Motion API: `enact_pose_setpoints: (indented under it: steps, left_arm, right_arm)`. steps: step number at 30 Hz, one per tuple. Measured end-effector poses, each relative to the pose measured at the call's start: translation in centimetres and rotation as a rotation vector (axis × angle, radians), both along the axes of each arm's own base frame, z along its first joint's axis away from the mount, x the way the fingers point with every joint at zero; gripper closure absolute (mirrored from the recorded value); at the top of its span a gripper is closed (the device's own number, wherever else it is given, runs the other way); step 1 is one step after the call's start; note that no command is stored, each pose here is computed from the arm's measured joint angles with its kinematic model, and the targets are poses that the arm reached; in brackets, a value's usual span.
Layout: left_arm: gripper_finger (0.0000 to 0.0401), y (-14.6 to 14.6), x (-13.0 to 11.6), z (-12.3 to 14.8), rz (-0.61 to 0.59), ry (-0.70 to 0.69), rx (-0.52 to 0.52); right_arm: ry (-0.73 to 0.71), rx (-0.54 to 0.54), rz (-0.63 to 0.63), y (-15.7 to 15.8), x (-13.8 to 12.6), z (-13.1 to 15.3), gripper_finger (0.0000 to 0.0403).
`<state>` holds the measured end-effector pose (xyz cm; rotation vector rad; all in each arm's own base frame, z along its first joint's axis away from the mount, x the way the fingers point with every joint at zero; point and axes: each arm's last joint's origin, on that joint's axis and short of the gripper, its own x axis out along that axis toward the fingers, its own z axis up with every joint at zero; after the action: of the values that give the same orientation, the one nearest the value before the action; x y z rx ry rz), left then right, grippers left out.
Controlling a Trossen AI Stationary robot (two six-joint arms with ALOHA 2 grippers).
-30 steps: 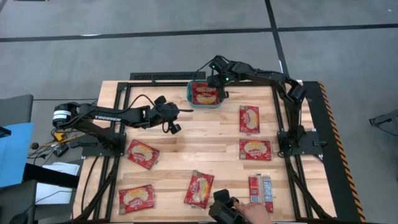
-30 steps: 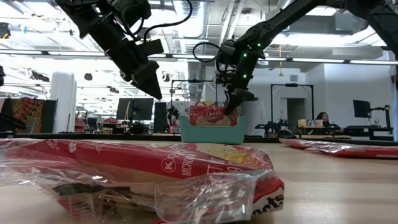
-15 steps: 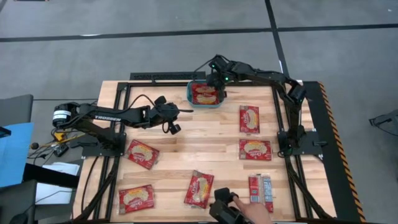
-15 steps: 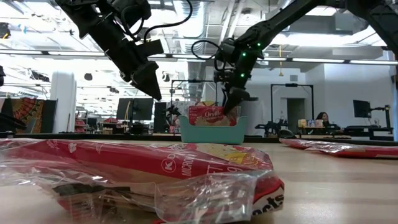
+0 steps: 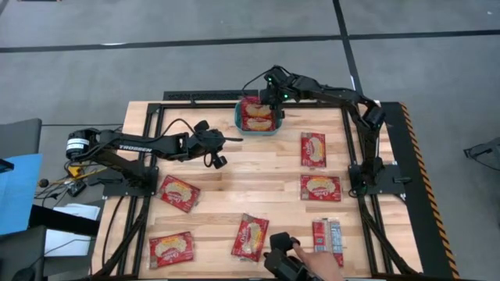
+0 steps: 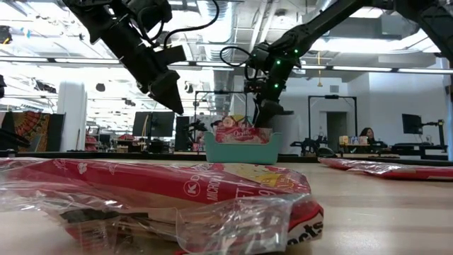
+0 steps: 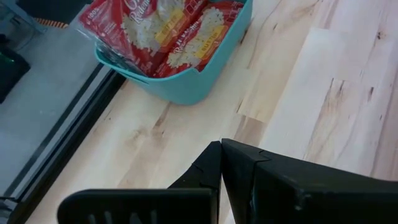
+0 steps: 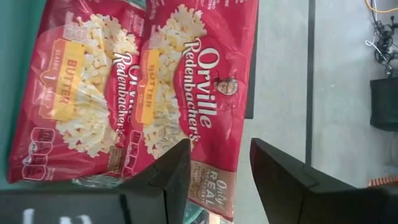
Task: Sort popcorn bags into baskets
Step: Put the red popcorn bag into the blue bin
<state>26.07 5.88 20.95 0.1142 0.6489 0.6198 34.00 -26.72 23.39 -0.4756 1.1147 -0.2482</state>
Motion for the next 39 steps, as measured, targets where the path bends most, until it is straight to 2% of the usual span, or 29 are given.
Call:
enact_pose_setpoints:
  steps: [5,10,14,19,25,28,30,36,39]
  left_arm:
    - [0.0401,-0.1,-0.5,-0.4,0.002,0.065,-0.012]
    - [0.0390,-0.4,-2.2,-0.1,0.043,0.130,-0.071]
    - [0.0357,-0.9,-4.6,1.0,0.096,0.151,-0.149]
    - [0.0294,-1.9,-7.9,2.1,0.142,0.120,-0.359]
    - [0.0208,-3.5,-10.1,-0.8,0.172,0.133,-0.588]
    - [0.0176,-4.4,-10.6,-2.5,0.117,0.191,-0.706]
    - [0.0163,-5.1,-10.5,-3.2,0.073,0.209,-0.740]
    - [0.0157,-7.3,-9.5,-2.9,-0.095,0.119,-0.718]
    - [0.0156,-8.7,-9.5,-2.7,-0.230,0.143,-0.678]
  right_arm:
    - [-0.008,-0.055,-0.024,0.7,0.0,1.4,0.0229]
    - [-0.144,-0.044,-0.099,1.6,-0.9,4.8,0.0237]
    - [-0.318,0.121,-0.173,2.4,-2.0,6.6,0.0245]
    - [-0.435,0.325,-0.163,4.7,-2.5,6.3,0.0261]
    - [-0.535,0.408,-0.118,9.4,-1.8,4.5,0.0277]
    - [-0.574,0.454,-0.092,12.2,-1.7,3.5,0.0280]
    - [-0.584,0.490,-0.072,14.0,-1.7,2.5,0.0279]
    - [-0.617,0.568,0.006,19.2,-1.6,-0.4,0.0272]
    - [-0.634,0.598,0.053,21.2,-1.3,-1.5,0.0269]
